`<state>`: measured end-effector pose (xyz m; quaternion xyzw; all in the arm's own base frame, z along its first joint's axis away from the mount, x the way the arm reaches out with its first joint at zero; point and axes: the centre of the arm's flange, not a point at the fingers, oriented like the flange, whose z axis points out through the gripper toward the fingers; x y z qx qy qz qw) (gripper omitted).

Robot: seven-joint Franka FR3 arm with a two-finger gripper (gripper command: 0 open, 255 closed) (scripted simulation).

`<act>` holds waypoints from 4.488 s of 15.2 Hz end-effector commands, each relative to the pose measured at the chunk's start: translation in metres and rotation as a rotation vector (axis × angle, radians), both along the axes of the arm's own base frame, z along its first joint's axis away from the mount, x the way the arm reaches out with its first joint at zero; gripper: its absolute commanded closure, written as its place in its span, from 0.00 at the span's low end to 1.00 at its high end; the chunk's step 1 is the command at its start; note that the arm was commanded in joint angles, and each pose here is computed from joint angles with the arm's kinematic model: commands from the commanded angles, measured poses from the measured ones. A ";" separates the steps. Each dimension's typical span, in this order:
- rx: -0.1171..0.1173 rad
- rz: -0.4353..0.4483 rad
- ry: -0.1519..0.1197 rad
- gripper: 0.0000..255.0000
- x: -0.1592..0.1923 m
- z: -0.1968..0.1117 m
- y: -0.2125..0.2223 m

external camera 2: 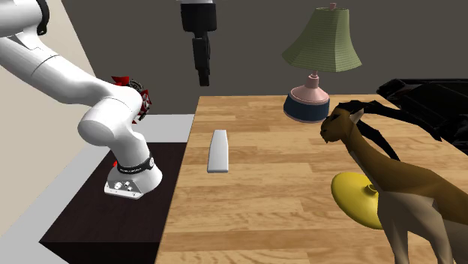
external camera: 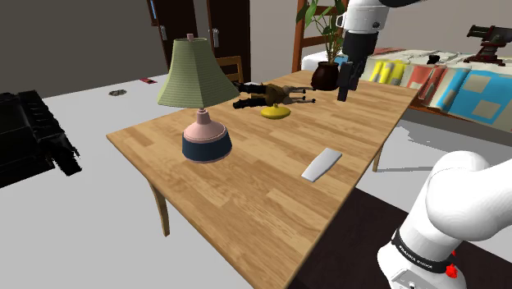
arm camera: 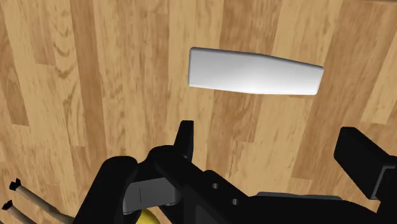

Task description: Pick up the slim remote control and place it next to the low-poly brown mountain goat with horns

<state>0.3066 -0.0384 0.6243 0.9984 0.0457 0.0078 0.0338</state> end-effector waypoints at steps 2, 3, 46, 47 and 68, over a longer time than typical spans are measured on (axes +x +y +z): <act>0.002 0.091 0.004 0.00 0.002 -0.013 -0.001; 0.003 0.182 0.008 0.00 0.004 -0.026 -0.001; 0.027 1.506 0.064 1.00 0.023 -0.239 0.012; 0.027 1.506 0.064 1.00 0.023 -0.234 0.012; 0.027 1.506 0.064 1.00 0.023 -0.123 0.012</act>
